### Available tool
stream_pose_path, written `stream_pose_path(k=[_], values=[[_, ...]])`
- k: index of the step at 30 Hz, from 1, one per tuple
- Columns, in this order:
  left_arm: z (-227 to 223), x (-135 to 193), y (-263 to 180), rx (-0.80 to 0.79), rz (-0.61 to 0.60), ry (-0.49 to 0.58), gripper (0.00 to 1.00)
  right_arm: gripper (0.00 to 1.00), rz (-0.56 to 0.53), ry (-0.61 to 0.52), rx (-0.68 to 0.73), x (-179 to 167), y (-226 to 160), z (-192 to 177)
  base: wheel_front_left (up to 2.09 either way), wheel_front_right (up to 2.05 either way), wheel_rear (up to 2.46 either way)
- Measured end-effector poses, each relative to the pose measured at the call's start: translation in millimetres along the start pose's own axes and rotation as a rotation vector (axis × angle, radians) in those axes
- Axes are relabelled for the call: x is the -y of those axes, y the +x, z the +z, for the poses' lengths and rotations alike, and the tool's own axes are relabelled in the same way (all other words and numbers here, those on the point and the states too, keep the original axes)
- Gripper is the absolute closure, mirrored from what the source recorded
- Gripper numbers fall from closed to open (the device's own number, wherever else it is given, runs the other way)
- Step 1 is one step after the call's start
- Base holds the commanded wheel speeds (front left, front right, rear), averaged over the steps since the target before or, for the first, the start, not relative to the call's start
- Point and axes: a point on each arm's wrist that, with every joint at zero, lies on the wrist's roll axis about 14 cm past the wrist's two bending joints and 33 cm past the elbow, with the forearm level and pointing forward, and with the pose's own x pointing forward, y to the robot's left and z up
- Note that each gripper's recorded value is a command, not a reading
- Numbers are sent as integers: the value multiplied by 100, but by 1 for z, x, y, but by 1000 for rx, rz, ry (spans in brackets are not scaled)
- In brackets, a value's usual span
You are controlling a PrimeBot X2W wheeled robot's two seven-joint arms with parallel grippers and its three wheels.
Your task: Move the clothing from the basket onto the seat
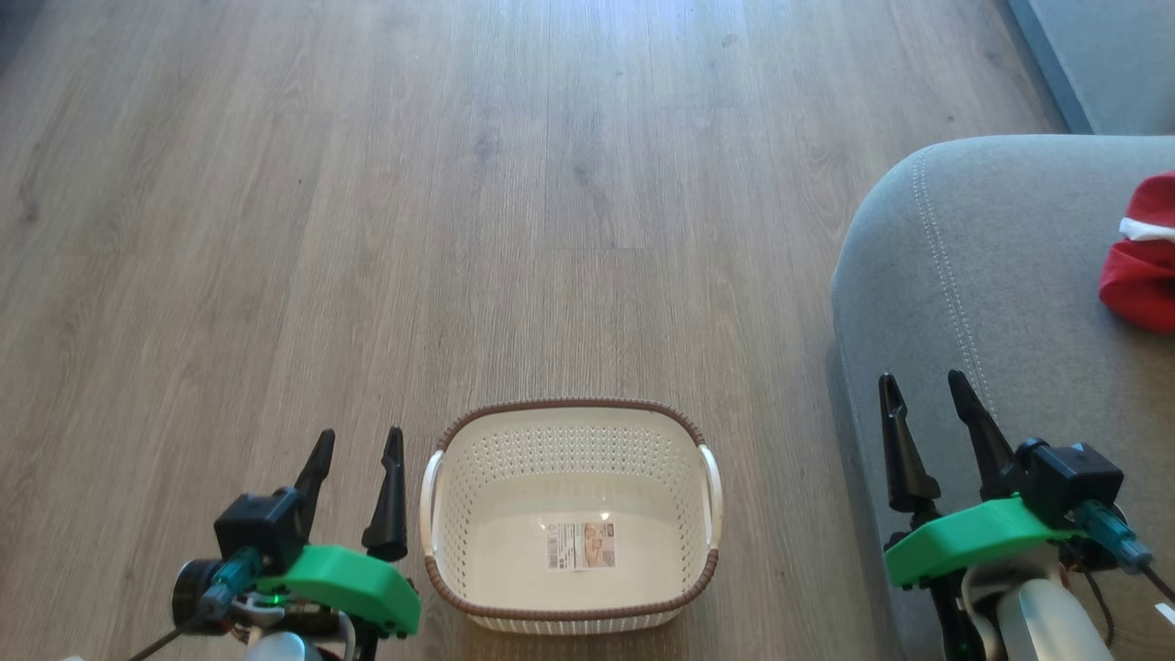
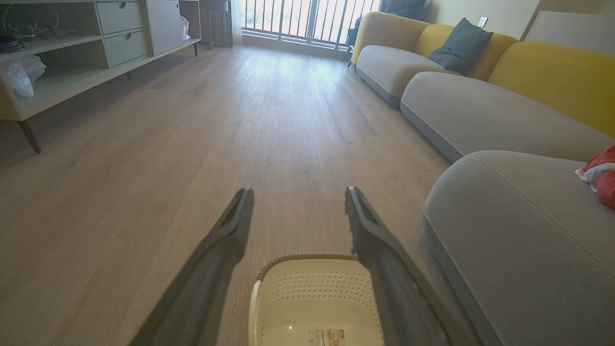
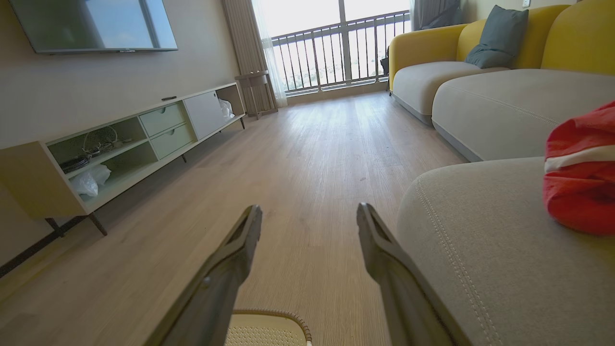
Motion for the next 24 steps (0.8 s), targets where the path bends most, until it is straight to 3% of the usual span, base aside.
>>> stream_pose_path(k=[18,19,24], values=[[-4,-5,0,-12,17,-13,0,0,-1,1,-12,1,2,-4,0,0,0],[-3,-5,0,-10,17,-13,100,100,-1,1,-13,0,2,-5,0,0,0],[-40,-14,-19,-129,49,-13,100,100,-25,12,-126,6,-14,-40,0,0,0]])
